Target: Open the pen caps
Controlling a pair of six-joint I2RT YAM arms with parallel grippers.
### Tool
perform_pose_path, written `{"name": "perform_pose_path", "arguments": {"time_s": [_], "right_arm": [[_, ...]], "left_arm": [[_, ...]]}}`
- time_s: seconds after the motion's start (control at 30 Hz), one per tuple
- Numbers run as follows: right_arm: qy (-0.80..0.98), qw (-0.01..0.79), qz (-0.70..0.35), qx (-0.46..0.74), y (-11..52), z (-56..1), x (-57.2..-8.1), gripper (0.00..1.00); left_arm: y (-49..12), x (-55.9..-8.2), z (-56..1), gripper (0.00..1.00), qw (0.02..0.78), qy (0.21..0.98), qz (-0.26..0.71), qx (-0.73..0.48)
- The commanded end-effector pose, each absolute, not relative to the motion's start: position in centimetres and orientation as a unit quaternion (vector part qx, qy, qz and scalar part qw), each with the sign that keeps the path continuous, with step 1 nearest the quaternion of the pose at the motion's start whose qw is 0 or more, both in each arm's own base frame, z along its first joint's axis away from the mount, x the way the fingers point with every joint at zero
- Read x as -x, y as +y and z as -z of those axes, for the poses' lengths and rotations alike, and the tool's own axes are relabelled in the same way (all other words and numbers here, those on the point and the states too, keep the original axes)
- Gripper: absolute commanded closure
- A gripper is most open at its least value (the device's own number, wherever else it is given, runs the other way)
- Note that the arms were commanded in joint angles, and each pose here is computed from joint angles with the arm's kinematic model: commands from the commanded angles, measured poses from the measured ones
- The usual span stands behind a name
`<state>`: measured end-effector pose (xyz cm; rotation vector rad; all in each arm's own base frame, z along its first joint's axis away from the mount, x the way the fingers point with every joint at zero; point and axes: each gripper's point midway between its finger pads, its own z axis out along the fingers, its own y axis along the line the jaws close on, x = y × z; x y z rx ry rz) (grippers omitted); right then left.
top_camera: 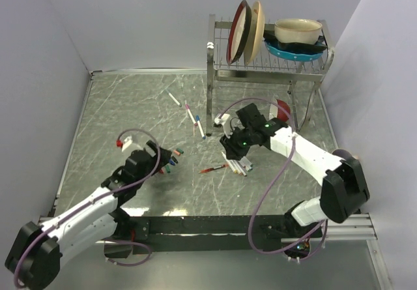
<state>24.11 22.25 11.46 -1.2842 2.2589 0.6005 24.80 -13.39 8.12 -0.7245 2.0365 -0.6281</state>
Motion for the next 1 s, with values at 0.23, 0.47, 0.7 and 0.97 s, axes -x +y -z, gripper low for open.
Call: {"name": "perform_pose_path", "arguments": {"time_s": [0.23,0.47,0.7,0.97], "right_arm": [[0.736,0.361,-0.287,0.495,22.6,-19.3,-22.9,0.6],[0.726,0.378,-0.292,0.495,22.4,-20.4,-22.5,0.6],[0.717,0.393,-0.292,0.496,22.3,-21.4,-22.2,0.6],[0.71,0.403,-0.29,0.5,22.4,-22.1,-21.9,0.6]], "left_arm": [[-19.2,-38.9,-13.5,0.03,0.431,0.867,0.188,0.167],[-18.7,-49.1,-11.4,0.05,0.349,0.908,0.052,0.227],[-17.2,-54.3,-8.0,0.2,0.332,0.906,0.033,0.259],[-16.4,-57.7,-6.2,0.41,0.32,0.909,0.045,0.264]]}}
